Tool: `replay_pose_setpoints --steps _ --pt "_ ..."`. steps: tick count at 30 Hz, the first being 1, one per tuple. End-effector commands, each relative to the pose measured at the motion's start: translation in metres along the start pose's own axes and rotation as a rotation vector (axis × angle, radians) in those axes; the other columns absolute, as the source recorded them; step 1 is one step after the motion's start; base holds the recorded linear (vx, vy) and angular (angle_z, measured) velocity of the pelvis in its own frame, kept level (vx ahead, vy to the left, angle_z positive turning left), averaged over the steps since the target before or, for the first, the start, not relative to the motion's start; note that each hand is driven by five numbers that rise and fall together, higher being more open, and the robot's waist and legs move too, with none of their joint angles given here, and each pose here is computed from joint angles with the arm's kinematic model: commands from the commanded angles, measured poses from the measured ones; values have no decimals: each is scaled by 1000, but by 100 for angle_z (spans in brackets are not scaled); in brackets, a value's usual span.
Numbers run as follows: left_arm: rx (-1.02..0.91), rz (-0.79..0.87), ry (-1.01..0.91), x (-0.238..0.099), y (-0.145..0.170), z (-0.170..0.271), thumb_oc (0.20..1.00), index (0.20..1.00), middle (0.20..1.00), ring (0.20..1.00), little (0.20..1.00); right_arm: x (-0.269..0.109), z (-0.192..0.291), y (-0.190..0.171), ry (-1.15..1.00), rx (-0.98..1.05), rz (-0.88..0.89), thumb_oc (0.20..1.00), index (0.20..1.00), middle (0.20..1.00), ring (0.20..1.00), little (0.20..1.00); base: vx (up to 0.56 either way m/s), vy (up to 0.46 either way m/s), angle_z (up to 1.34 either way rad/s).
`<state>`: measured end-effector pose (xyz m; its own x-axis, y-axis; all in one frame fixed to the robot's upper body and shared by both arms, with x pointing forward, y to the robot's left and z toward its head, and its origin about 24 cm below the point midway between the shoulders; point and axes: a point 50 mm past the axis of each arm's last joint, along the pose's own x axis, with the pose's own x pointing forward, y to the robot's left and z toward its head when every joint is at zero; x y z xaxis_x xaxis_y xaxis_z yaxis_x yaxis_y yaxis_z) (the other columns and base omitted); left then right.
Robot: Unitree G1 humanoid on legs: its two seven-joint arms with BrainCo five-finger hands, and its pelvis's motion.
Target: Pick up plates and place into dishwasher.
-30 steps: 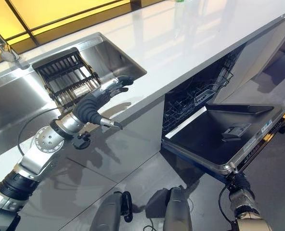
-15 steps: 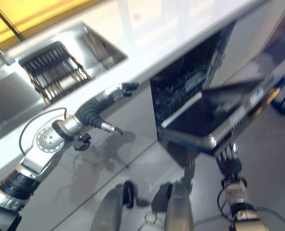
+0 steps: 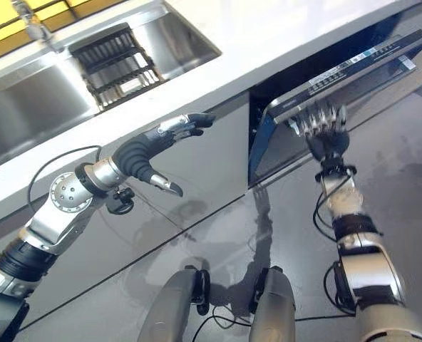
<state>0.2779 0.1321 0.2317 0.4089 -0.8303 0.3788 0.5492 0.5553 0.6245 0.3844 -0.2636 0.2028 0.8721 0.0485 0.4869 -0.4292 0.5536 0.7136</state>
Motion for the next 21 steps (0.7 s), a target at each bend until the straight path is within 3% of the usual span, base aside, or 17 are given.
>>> replay_pose_setpoints --steps 1,8,12,17,21 --pt "-14 -14 -80 3 1 14 1000 1000 1000 1000 1000 12 11 12 -31 -32 49 1000 1000 1000 1000 1000 26 -15 11" --pt "-41 -14 -53 0 4 11 1000 1000 1000 1000 1000 6 15 1 -29 -46 -1 1000 1000 1000 1000 1000 24 -6 14" --pt "-90 -31 17 -3 -2 -4 1000 1000 1000 1000 1000 -4 8 -14 -35 -131 -116 1000 1000 1000 1000 1000 0 0 0" --pt "-235 -54 210 -15 -34 -50 1000 1000 1000 1000 1000 -35 -27 -43 -6 -166 -268 1000 1000 1000 1000 1000 16 12 -5" --pt "-386 22 429 -41 -83 -104 1000 1000 1000 1000 1000 -83 -73 -73 54 -122 -458 1000 1000 1000 1000 1000 76 33 -14"
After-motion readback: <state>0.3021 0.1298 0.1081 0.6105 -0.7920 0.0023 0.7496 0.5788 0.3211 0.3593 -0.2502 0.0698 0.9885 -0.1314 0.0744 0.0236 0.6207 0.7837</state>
